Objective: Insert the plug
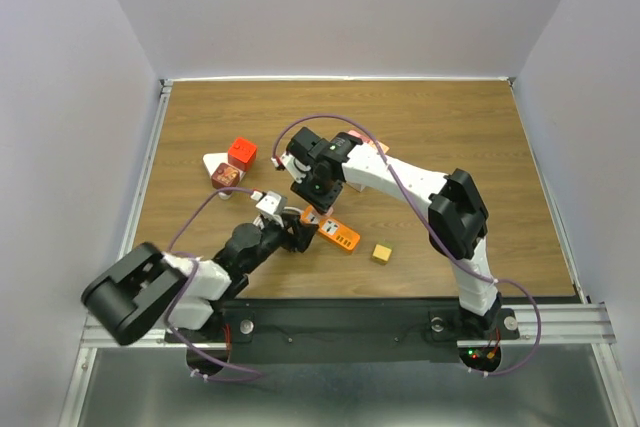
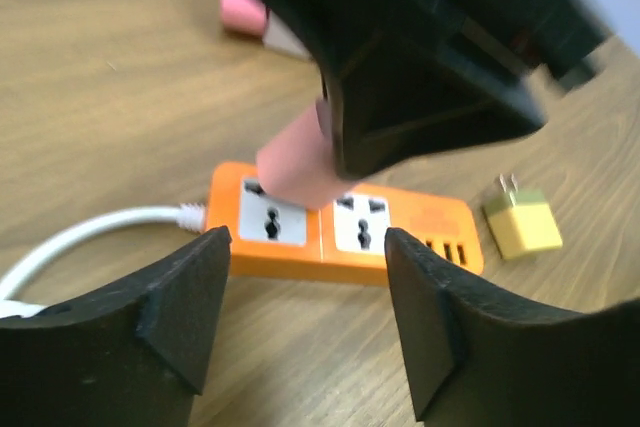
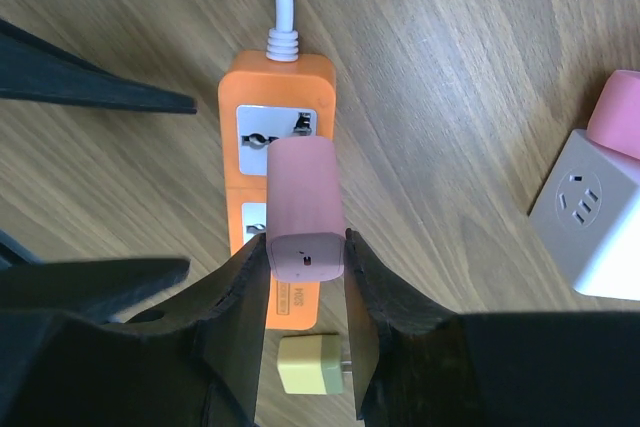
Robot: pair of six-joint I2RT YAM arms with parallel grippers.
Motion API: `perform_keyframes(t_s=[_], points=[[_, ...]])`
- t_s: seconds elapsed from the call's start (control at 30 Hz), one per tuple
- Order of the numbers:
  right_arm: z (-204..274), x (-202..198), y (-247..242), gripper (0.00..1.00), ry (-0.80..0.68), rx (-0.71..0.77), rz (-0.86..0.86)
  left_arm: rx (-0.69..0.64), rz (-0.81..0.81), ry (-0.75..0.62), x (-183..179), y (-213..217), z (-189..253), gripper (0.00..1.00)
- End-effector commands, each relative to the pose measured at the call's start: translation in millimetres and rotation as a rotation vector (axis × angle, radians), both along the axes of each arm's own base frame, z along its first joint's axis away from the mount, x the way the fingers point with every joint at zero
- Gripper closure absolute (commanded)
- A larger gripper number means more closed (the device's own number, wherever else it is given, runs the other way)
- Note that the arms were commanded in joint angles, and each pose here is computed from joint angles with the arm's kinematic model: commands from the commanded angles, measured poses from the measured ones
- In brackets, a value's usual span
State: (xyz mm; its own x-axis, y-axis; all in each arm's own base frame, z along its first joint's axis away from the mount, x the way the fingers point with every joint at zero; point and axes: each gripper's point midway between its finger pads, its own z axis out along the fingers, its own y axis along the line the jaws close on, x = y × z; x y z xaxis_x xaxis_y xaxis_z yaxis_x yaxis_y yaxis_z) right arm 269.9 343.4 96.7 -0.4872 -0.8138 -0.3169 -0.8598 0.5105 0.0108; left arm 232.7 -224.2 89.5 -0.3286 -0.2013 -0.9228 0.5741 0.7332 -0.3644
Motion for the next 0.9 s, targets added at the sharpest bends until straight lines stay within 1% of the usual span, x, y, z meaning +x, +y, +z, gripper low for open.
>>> perform_keyframes(t_s=[0.0, 0.07, 0.17, 0.2, 0.3, 0.4, 0.47, 0.5, 0.53, 0.6, 0.67, 0.7, 0.8, 0.87], points=[[7.7, -4.2, -9.1, 0.76, 0.000, -0.022, -0.025, -0.056, -0.092, -0.075, -0.7, -21.6, 12.2, 0.29], [7.5, -3.8, -8.5, 0.76, 0.002, -0.022, -0.022, -0.038, -0.088, -0.064, 8.0, -27.7, 1.2, 0.33], [5.7, -1.3, -7.8, 0.76, -0.004, -0.029, -0.026, -0.042, -0.080, -0.060, 9.7, -28.1, -7.1, 0.33], [5.5, -1.2, -7.4, 0.76, -0.003, -0.028, -0.024, -0.060, -0.077, -0.084, 10.7, -27.8, -0.5, 0.33], [3.8, -1.4, -9.1, 0.76, -0.004, -0.036, -0.023, -0.061, -0.046, -0.121, 10.8, -19.6, 5.1, 0.32], [4.3, -2.6, -10.9, 0.76, -0.001, -0.036, -0.022, 0.001, 0.047, -0.134, 23.6, -5.5, 3.1, 0.26], [5.2, -4.8, -11.5, 0.76, 0.002, -0.033, -0.016, 0.039, 0.076, -0.152, 30.3, -1.4, 4.0, 0.23], [6.0, -4.9, -11.3, 0.76, 0.001, -0.030, -0.014, 0.041, 0.082, -0.164, 30.9, 0.0, 5.8, 0.21], [6.2, -5.8, -11.1, 0.75, 0.004, -0.028, -0.007, 0.038, 0.094, -0.175, 32.0, 1.8, 8.9, 0.18], [7.2, -5.1, -9.2, 0.75, 0.005, -0.020, 0.004, 0.043, 0.097, -0.200, 34.0, 2.3, 13.2, 0.15], [4.7, -4.4, -5.7, 0.75, 0.011, -0.019, 0.015, 0.050, 0.102, -0.209, 37.9, 1.9, 14.2, 0.15], [2.9, -3.8, -4.8, 0.75, 0.012, -0.021, 0.020, 0.050, 0.099, -0.234, 38.5, 1.3, 18.7, 0.16], [1.5, 0.6, 1.0, 0.75, 0.008, -0.016, 0.029, 0.061, 0.063, -0.283, 37.8, -3.7, 22.5, 0.20], [-0.5, 4.7, 6.3, 0.75, 0.005, -0.012, 0.039, 0.104, 0.027, -0.303, 37.9, -9.1, 15.6, 0.22]])
